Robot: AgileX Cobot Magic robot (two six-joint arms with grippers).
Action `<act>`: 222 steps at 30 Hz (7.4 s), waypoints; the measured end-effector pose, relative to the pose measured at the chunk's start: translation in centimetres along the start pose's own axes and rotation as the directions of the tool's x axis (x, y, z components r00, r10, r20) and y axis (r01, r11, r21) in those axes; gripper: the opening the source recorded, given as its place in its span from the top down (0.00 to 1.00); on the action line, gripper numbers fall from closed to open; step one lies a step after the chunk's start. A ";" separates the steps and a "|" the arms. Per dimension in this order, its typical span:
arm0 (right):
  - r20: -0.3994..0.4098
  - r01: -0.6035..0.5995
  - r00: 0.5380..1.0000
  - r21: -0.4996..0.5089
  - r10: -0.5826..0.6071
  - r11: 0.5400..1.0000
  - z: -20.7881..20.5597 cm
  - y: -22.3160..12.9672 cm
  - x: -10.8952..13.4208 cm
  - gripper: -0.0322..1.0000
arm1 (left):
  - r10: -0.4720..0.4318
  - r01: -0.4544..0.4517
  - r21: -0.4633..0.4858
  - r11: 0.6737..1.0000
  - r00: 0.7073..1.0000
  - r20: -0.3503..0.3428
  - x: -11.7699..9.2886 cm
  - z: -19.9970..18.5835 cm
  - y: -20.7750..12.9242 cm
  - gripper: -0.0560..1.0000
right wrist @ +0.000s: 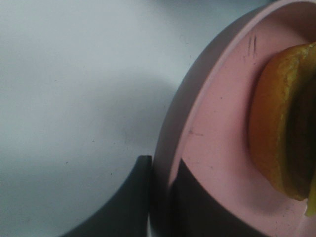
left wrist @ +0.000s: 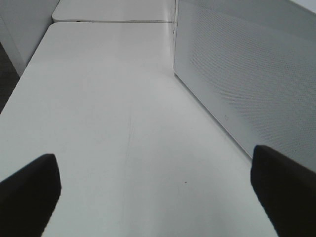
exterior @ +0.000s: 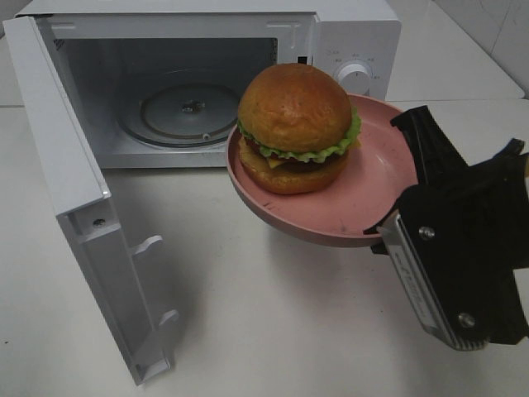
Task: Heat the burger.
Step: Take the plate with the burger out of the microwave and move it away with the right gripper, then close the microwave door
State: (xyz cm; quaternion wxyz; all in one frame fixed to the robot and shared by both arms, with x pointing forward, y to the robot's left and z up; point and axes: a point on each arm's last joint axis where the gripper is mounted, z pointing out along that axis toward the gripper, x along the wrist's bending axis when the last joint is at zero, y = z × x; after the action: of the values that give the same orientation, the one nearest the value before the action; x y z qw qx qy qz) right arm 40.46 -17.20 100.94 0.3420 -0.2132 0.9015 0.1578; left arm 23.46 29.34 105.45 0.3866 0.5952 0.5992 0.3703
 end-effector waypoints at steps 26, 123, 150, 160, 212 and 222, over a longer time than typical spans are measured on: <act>0.090 -0.326 0.946 0.255 0.313 0.910 -5.9 -2.9 2.5 0.88 | 0.000 0.000 0.000 1.000 1.000 0.000 0.0 0.0 0.0 0.03; 0.755 -0.838 0.071 0.399 0.652 -0.372 10.7 -16.3 6.1 0.86 | 0.000 0.000 0.000 1.000 1.000 0.000 0.0 0.0 0.0 0.03; 0.595 -0.916 -0.168 0.200 0.786 -0.347 6.2 -13.5 1.3 0.30 | 0.000 0.000 0.000 1.000 1.000 0.000 0.0 0.0 0.0 0.03; 0.421 -0.943 -0.179 0.183 0.889 -0.277 1.6 -9.9 -0.5 0.20 | 0.000 0.000 0.000 1.000 1.000 0.000 0.0 0.0 0.0 0.03; 0.377 -0.940 -0.164 -0.340 0.912 -0.028 -18.0 -3.1 11.3 0.23 | 0.000 0.000 0.000 1.000 1.000 0.000 0.0 0.0 0.0 0.03; 0.374 -0.921 -0.168 -0.390 0.912 -0.010 -18.6 -2.8 12.0 0.23 | 0.000 0.000 0.000 1.000 1.000 0.000 0.0 0.0 0.0 0.03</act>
State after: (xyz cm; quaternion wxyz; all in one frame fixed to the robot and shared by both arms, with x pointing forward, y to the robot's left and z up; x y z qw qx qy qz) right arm 23.51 -30.96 105.68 0.3635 0.5503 0.6378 0.3978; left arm 23.46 29.34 105.45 0.3866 0.5952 0.5992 0.3703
